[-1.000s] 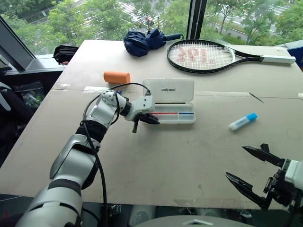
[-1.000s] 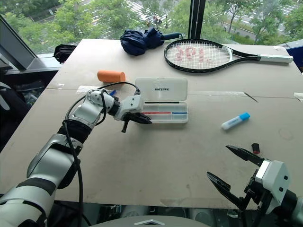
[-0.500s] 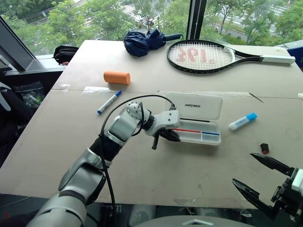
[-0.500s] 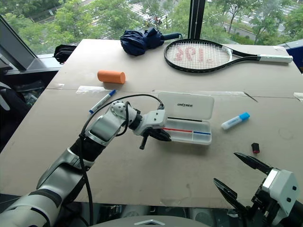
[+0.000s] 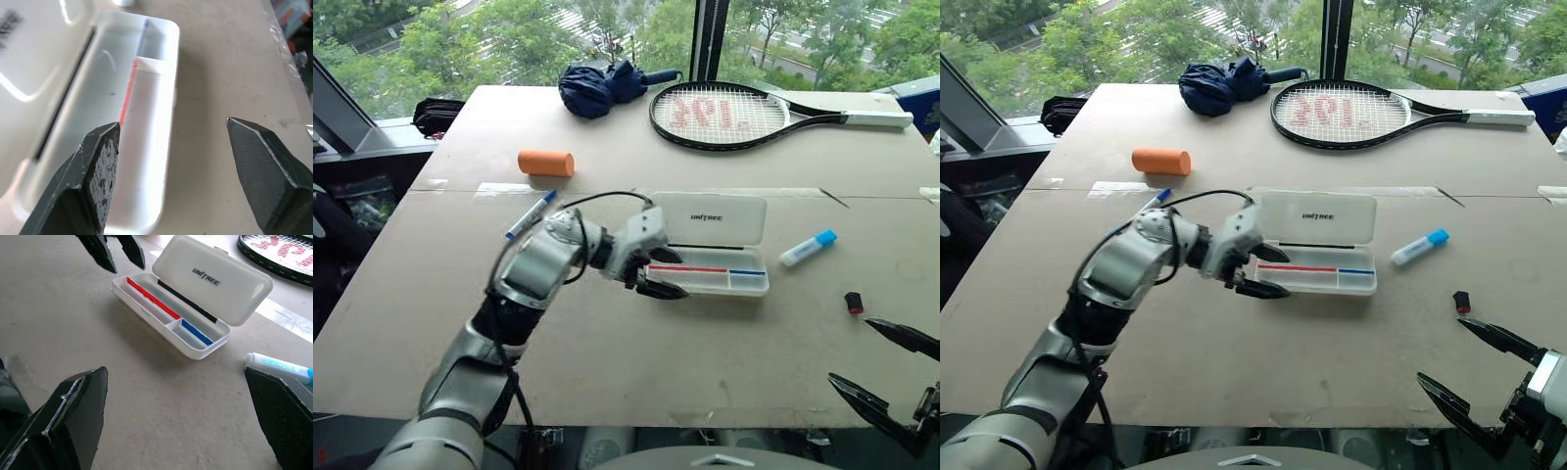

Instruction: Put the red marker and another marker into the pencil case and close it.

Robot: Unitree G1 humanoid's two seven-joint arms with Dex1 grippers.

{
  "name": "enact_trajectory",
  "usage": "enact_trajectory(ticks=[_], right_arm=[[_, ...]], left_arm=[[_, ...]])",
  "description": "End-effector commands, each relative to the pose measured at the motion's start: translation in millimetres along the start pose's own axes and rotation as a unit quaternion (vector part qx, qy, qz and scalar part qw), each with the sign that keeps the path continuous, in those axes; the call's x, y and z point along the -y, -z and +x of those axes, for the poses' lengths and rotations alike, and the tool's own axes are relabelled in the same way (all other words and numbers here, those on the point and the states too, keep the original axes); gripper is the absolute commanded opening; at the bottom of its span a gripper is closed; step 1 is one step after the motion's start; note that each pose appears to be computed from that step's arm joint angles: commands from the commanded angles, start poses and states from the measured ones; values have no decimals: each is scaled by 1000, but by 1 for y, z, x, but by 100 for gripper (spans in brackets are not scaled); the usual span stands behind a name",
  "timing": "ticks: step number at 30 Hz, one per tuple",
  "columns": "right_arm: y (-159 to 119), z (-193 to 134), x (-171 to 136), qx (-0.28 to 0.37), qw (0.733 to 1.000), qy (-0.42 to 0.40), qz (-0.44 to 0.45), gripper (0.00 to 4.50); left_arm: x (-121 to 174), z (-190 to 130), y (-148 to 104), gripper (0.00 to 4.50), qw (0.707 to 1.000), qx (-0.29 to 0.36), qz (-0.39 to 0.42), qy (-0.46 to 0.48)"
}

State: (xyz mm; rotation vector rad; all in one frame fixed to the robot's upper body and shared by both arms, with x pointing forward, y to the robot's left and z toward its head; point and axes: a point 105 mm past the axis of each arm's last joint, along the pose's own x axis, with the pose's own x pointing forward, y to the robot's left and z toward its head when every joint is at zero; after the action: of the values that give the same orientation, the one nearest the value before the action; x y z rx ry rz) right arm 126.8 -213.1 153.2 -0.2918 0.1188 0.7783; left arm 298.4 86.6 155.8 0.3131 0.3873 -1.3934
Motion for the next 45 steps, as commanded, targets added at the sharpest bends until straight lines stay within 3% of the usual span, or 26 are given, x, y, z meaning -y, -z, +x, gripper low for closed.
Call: enact_trajectory(ticks=[1,5,10,14,19,20,22,23,27,28,33,39,41,45], right_arm=[[-18,23,-11,47,998,-36,-10,450],[-28,48,-19,87,994,-70,-9,450],[-36,61,-22,104,990,-97,-15,450],[-39,63,-20,107,989,-97,-20,450],[-40,60,-22,103,991,-83,-22,450],[-40,59,-22,102,991,-79,-22,450],[-40,57,-24,100,992,-72,-20,450],[-40,57,-24,100,992,-70,-19,450],[-37,55,-26,95,994,-59,-13,450],[-37,54,-26,95,994,-56,-11,450],[-27,47,-22,84,996,-34,1,450],[-13,32,-11,57,998,-3,1,450],[-11,23,-8,48,999,11,-4,450],[-10,14,-7,34,999,25,-10,450]], left_arm=[[-26,-62,5,330,986,48,-73,-139],[-68,-130,51,330,934,16,-147,-325],[-103,-166,80,330,888,-23,-169,-428],[-120,-161,100,330,883,-82,-162,-433],[-130,-144,112,330,888,-106,-167,-415],[-131,-143,116,280,887,-114,-167,-414],[-132,-145,120,249,886,-116,-174,-414],[-132,-146,120,198,886,-116,-173,-414],[-129,-148,99,30,913,-65,-150,-373],[-126,-147,89,7,924,-42,-146,-350],[-76,-118,36,4,980,-7,-111,-166],[-15,-36,-20,4,999,-5,-34,-16],[-6,-5,-29,4,998,-53,-5,22],[-17,37,-39,4,989,-107,95,32]])
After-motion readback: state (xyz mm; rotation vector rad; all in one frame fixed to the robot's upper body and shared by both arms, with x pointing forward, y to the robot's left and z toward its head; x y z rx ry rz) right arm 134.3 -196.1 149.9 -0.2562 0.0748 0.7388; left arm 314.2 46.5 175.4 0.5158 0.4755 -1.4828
